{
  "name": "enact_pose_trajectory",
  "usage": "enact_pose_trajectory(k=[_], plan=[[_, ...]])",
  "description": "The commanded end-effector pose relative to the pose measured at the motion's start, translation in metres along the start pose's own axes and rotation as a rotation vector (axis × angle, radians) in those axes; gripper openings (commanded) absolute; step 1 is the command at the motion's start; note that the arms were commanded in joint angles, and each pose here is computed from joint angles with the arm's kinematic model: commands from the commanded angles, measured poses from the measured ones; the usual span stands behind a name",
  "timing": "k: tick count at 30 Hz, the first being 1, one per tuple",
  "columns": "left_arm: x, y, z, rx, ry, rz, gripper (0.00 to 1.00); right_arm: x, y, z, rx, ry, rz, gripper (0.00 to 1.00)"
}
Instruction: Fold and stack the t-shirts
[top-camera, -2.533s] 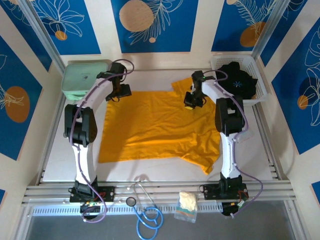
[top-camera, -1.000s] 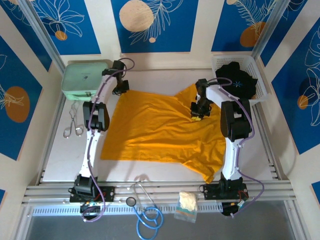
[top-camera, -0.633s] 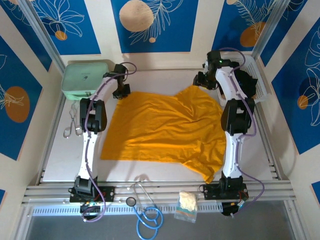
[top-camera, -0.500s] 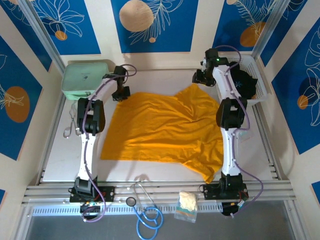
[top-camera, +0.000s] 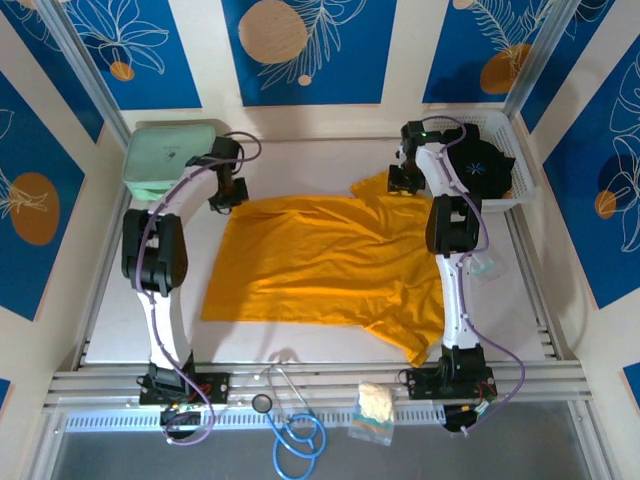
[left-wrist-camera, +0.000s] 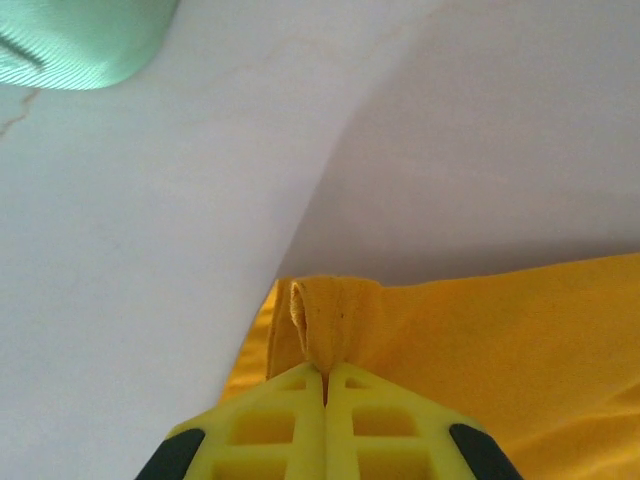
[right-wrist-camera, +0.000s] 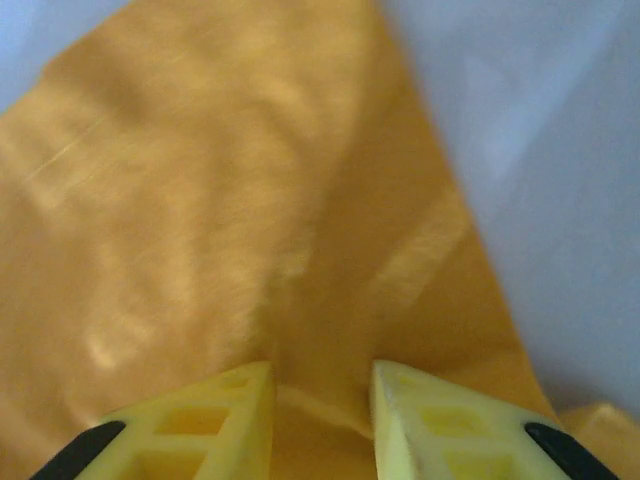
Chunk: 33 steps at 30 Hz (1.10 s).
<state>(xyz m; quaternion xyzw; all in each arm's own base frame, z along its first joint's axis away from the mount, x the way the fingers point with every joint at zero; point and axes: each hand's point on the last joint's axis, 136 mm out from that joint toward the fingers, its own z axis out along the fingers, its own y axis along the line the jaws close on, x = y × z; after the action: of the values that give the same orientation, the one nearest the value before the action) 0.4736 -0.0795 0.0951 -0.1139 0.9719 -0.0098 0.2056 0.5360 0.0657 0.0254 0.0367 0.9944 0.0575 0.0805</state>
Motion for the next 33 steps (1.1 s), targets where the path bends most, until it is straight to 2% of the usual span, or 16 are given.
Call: enact_pose_trajectory(k=[1, 5, 11, 14, 21, 27, 33], plan=[[-0.002, 0.019, -0.02, -0.04, -0.05, -0.033, 0.0, 0.049, 0.026, -0.005, 0.024, 0.107, 0.006, 0.31], [0.001, 0.031, -0.025, -0.053, -0.056, -0.047, 0.0, 0.057, 0.034, -0.035, 0.042, 0.046, 0.029, 0.33], [-0.002, 0.021, -0.023, 0.004, -0.049, -0.052, 0.0, 0.009, 0.009, -0.075, 0.071, -0.103, 0.074, 0.41], [-0.001, 0.017, -0.017, 0.019, -0.038, -0.056, 0.0, -0.007, 0.0, -0.065, 0.061, -0.118, 0.076, 0.45], [0.001, 0.012, -0.009, 0.039, -0.017, -0.058, 0.0, -0.037, -0.01, -0.025, 0.006, -0.121, 0.057, 0.46], [0.0, 0.011, -0.01, 0.048, -0.019, -0.059, 0.0, -0.056, -0.002, -0.01, -0.077, -0.169, 0.046, 0.48], [0.002, 0.008, -0.007, 0.054, -0.012, -0.055, 0.0, -0.061, 0.01, -0.003, -0.117, -0.178, 0.046, 0.49]])
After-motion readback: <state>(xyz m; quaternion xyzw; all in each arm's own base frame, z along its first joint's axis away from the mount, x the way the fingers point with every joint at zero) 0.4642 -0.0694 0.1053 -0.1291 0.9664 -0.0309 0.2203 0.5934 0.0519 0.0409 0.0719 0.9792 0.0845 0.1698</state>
